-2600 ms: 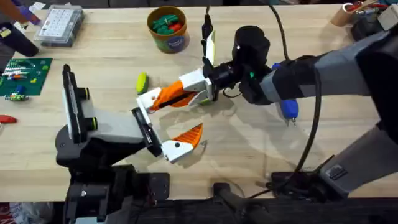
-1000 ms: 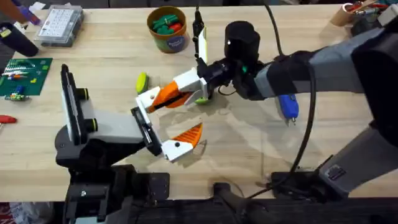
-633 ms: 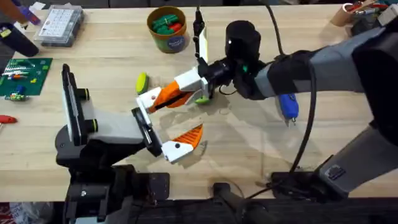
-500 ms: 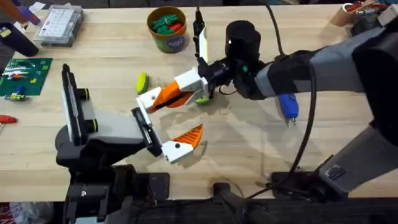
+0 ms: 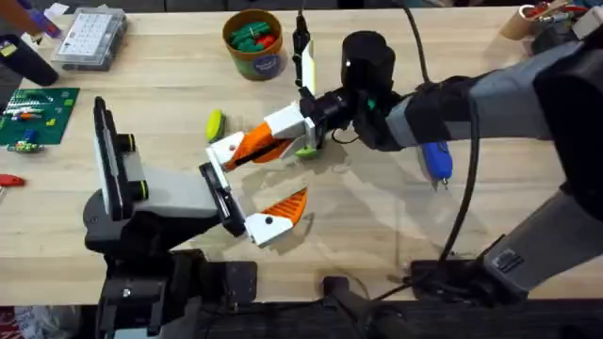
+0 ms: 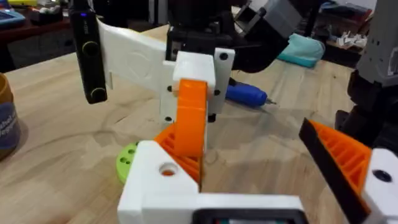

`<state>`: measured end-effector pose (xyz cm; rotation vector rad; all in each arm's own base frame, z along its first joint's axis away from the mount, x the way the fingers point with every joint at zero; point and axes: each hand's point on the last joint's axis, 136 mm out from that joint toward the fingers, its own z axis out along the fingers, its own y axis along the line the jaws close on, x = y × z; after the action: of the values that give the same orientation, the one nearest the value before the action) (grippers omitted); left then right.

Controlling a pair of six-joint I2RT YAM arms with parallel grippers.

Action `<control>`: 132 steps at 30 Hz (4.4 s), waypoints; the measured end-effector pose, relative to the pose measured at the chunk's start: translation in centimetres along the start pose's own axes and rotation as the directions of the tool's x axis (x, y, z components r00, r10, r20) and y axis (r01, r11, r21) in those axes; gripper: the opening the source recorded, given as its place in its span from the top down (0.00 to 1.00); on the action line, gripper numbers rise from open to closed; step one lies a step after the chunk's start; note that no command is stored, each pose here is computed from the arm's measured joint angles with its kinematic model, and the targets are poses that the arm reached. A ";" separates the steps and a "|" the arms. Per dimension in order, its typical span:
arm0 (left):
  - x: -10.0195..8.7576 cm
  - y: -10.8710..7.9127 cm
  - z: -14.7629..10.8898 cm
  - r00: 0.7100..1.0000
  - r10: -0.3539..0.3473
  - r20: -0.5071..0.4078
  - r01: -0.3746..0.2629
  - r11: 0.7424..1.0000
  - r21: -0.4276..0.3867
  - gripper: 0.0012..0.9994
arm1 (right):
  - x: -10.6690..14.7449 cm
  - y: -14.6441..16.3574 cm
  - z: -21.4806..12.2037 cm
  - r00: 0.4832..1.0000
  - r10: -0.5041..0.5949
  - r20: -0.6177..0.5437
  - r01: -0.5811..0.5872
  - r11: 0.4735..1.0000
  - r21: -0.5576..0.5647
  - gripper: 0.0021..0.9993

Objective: Pick up the gripper from the table and insert it into the empty holder that is missing its gripper. Then pick up a screw, insert it into the mounting hole, and use the screwdriver to tighten it. Finally, clean up the table by picking up the vegetable and placing it into the bucket.

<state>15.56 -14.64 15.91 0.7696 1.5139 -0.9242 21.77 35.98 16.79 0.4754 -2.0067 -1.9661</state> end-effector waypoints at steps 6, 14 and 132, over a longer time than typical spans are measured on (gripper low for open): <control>0.0 0.0 0.0 1.000 0.000 0.000 0.000 1.000 0.000 0.01 | 0.0 0.0 0.0 1.000 -0.004 0.000 0.004 1.000 0.000 0.98; 0.0 0.0 0.0 1.000 0.011 0.000 -0.011 1.000 -0.002 0.01 | -0.1 0.2 0.0 1.000 -0.014 -0.003 0.014 1.000 -0.001 0.98; 0.2 -0.9 0.0 1.000 -0.002 -0.006 0.003 0.999 0.052 0.01 | 2.3 6.5 -16.8 0.861 -0.506 -0.046 0.187 0.231 0.955 0.01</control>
<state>14.75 -15.07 15.87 0.8089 1.5010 -0.9672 26.69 19.89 23.63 1.0156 -3.3997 -0.6684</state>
